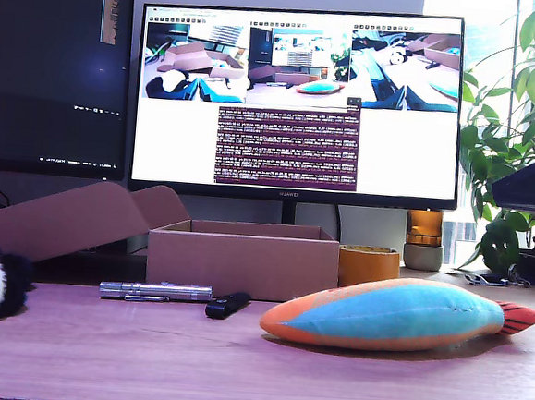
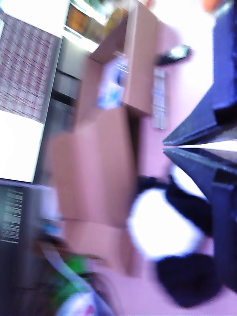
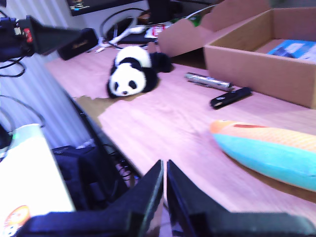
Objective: Pick up the panda toy and place it inside the cardboard box
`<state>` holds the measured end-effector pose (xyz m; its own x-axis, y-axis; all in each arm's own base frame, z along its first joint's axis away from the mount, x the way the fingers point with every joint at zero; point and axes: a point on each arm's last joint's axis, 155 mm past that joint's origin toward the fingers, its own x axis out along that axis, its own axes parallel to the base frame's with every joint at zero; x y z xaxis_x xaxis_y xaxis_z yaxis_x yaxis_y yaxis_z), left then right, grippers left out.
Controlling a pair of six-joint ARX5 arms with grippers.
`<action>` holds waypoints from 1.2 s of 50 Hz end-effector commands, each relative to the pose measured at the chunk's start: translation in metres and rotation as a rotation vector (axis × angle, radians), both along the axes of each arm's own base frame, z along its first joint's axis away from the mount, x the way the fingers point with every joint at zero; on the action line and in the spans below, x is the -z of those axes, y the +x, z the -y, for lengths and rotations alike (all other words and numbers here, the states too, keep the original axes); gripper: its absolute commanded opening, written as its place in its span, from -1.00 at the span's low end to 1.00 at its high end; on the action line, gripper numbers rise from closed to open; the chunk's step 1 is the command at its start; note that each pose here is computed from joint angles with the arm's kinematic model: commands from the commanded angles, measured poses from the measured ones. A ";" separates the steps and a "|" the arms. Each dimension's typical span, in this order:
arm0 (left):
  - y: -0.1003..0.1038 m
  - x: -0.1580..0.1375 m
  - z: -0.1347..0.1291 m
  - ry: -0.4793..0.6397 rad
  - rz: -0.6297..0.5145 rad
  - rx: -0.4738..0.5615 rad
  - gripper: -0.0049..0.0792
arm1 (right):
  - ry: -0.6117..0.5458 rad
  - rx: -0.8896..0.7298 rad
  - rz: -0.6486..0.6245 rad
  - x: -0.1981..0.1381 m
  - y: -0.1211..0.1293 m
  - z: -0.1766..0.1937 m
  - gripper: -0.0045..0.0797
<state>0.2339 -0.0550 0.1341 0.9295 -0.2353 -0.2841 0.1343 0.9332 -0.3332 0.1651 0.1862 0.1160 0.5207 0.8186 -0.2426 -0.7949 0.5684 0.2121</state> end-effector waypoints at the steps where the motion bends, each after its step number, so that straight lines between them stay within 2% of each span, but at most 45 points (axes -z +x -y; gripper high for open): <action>1: 0.003 -0.011 -0.001 -0.009 -0.014 -0.013 -0.93 | -0.004 -0.004 -0.005 0.003 -0.001 -0.001 -0.92; 12: 0.015 -0.011 -0.006 0.010 -0.173 -0.057 -0.93 | -0.011 0.023 -0.002 0.004 0.003 0.002 -0.92; 18: 0.030 -0.029 0.006 -0.050 -0.159 -0.028 -0.92 | -0.017 0.045 0.001 0.004 0.007 0.005 -0.92; 20: 0.035 -0.035 0.008 -0.055 -0.151 -0.022 -0.85 | -0.017 0.045 0.001 0.004 0.007 0.005 -0.92; 22: 0.038 -0.037 0.008 -0.056 -0.159 -0.024 -0.69 | -0.017 0.045 0.001 0.004 0.007 0.005 -0.92; 24: 0.042 -0.037 0.009 -0.080 -0.183 -0.035 -0.43 | -0.017 0.045 0.001 0.004 0.007 0.005 -0.92; 28: 0.047 -0.034 0.013 -0.127 -0.253 -0.048 0.19 | -0.017 0.047 0.001 0.004 0.007 0.005 -0.92; 30: 0.050 -0.031 0.014 -0.146 -0.292 -0.055 0.39 | -0.017 0.047 0.001 0.004 0.007 0.005 -0.92; 32: 0.052 -0.027 0.015 -0.154 -0.331 -0.066 0.50 | -0.017 0.047 0.001 0.004 0.007 0.005 -0.92; 45: 0.067 0.005 0.008 -0.096 -0.581 -0.152 0.52 | -0.020 0.055 0.002 0.005 0.008 0.006 -0.92; 60: 0.070 0.021 0.003 -0.067 -0.760 -0.227 0.52 | -0.023 0.068 0.004 0.005 0.010 0.007 -0.92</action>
